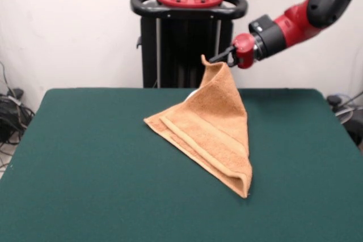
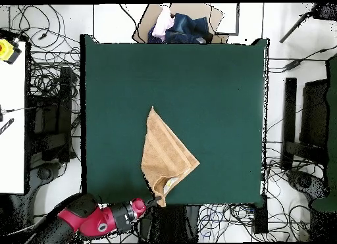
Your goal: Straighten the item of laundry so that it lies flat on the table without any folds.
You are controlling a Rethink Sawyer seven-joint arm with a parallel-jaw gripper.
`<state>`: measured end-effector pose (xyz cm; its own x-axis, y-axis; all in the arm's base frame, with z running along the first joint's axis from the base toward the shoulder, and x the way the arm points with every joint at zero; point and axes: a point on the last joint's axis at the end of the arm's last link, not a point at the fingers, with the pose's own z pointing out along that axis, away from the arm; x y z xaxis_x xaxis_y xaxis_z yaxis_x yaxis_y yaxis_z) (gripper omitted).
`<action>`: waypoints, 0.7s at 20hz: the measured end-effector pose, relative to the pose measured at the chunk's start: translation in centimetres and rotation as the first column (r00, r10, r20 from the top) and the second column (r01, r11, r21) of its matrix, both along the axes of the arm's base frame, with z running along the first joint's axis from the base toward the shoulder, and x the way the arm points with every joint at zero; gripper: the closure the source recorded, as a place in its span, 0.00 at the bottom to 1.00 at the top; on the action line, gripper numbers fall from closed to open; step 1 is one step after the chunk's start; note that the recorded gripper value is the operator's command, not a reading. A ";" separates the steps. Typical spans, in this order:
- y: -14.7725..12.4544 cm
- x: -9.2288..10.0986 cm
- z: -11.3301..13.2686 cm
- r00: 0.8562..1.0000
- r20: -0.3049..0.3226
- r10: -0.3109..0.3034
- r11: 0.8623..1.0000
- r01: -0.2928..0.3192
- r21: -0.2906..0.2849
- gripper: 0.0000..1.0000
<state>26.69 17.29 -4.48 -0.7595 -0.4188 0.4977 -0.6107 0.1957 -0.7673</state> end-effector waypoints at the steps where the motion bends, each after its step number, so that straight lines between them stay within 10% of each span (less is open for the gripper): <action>1: 0.0 0.0 0.0 1.000 0.000 0.000 1.000 0.000 0.000 0.00; 14: -0.2 2.9 1.9 0.990 0.024 -0.141 0.987 0.138 0.086 0.00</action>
